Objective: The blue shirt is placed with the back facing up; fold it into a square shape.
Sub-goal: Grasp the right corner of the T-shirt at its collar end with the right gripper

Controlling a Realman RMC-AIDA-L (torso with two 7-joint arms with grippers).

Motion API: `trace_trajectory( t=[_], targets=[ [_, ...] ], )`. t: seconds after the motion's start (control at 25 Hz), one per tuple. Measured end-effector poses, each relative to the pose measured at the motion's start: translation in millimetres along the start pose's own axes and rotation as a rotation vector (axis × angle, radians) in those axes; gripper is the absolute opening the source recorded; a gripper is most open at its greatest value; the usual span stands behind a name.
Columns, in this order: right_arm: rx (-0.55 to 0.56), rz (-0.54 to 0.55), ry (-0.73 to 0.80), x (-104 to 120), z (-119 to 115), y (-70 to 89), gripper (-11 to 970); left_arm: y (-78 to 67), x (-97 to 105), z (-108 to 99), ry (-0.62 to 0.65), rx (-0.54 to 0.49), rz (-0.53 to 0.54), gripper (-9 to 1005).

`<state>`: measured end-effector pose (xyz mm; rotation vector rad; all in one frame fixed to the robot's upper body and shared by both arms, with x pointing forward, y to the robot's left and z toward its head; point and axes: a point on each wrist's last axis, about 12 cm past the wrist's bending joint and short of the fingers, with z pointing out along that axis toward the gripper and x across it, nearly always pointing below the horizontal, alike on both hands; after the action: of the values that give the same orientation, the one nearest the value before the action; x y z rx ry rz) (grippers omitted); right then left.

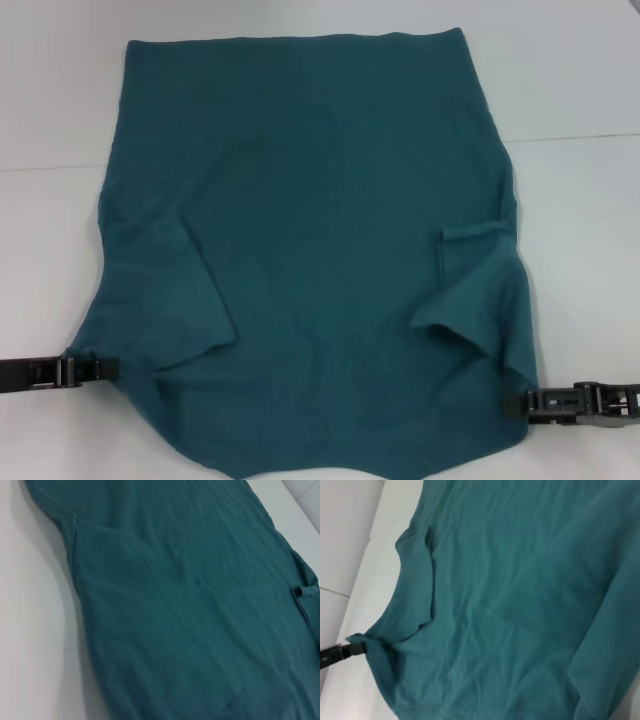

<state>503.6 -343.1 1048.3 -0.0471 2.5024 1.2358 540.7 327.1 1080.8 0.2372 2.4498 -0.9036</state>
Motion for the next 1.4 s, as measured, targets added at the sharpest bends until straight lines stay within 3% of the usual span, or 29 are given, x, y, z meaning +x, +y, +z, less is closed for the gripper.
trace_trajectory(
  t=[0.48,1.4],
  targets=[
    [-0.01,0.016,-0.025,4.0,3.4,-1.2,819,0.0,-0.9,-0.2,0.0,-0.001,0.006,2],
    [-0.008,0.019,-0.12,0.2,-11.3,-5.2,804,-0.1,-3.8,-0.7,-0.004,-0.003,0.011,2]
  ],
)
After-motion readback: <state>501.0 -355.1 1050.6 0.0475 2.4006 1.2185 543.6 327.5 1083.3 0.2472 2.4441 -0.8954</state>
